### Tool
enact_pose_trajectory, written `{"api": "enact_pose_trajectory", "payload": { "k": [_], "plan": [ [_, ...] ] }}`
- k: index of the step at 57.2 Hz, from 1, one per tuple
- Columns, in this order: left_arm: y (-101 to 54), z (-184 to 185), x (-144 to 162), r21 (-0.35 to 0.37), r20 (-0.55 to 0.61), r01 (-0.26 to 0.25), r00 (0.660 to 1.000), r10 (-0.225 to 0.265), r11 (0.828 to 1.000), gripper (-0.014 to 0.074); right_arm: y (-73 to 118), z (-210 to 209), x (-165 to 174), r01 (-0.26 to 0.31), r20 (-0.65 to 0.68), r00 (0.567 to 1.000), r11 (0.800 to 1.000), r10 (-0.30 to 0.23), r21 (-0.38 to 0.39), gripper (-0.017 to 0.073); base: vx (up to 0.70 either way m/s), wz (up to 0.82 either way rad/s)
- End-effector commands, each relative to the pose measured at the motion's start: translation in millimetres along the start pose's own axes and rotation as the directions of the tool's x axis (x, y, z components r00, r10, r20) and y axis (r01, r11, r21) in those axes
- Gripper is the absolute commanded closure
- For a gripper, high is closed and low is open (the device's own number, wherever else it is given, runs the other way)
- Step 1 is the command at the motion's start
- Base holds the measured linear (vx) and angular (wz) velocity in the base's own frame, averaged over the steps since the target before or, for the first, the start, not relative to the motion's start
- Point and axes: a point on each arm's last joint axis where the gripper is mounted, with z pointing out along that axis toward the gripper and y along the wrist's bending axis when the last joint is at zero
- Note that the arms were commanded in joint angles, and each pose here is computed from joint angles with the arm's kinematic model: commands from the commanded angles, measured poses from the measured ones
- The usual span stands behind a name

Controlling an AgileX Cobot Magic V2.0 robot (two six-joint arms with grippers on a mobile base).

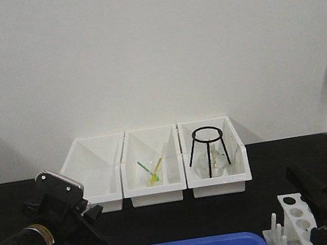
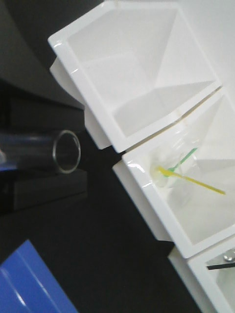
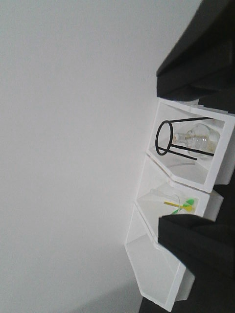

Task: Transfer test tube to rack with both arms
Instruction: 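Carry the held test tube toward the right gripper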

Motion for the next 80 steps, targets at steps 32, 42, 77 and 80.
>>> {"api": "enact_pose_trajectory", "payload": {
  "k": [32, 42, 77, 80],
  "plan": [
    [-65.5, -124, -170, 0.379, 0.528, -0.046, 0.831, -0.175, 0.924, 0.0601, 54.0, 52, -54, -0.022, -0.017, 1.0, 0.937, 0.017, -0.349, 0.0029, 0.0, 0.0],
    [-97.6, -121, -168, 0.514, 0.493, -0.06, 0.837, -0.237, 0.856, 0.0601, 75.7, 58, -47, -0.048, -0.028, 0.999, 0.903, 0.04, -0.426, 0.0029, 0.0, 0.0],
    [-141.0, -110, -159, 0.593, 0.43, -0.087, 0.875, -0.223, 0.8, 0.0601, 76.7, 59, -48, -0.057, -0.012, 0.998, 0.899, 0.058, -0.434, 0.0216, 0.0, 0.0],
    [-139.7, -108, -158, 0.577, 0.418, -0.077, 0.883, -0.213, 0.813, 0.0601, 76.7, 59, -48, -0.057, -0.012, 0.998, 0.899, 0.058, -0.434, 0.0232, 0.0, 0.0]
  ]
}}
